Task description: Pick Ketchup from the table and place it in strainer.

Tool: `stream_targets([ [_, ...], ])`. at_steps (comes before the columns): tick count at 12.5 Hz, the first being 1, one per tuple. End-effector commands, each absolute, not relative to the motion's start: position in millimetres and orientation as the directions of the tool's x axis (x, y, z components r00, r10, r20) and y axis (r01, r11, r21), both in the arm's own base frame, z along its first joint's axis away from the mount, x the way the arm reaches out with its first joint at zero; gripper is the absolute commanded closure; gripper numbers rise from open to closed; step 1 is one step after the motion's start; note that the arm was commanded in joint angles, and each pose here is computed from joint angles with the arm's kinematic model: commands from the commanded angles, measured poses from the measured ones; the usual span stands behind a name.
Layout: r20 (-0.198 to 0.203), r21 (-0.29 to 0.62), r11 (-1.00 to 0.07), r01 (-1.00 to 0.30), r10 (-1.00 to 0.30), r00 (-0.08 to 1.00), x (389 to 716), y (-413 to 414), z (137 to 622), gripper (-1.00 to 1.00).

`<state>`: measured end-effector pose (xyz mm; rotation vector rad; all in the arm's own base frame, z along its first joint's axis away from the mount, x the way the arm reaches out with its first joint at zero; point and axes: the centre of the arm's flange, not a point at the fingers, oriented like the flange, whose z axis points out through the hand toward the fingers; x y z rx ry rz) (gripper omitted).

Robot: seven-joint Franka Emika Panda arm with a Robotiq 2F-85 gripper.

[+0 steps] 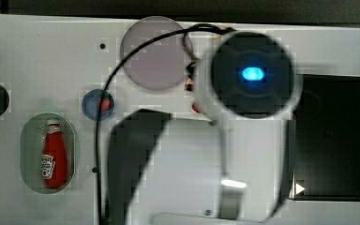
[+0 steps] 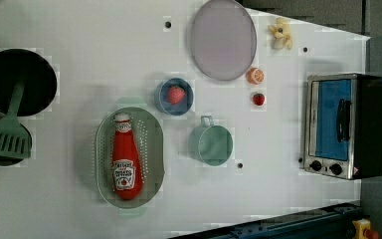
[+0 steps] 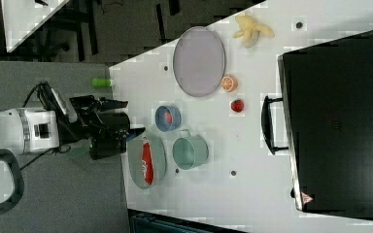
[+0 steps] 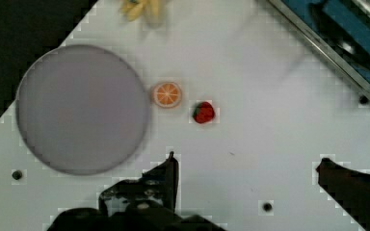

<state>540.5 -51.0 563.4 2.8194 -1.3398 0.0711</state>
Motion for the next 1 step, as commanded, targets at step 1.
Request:
stream_targets([
  [1, 0.015, 0.017, -0.679, -0.734, -0.733, 0.68, 535.0, -29.7, 576.1, -1.0],
])
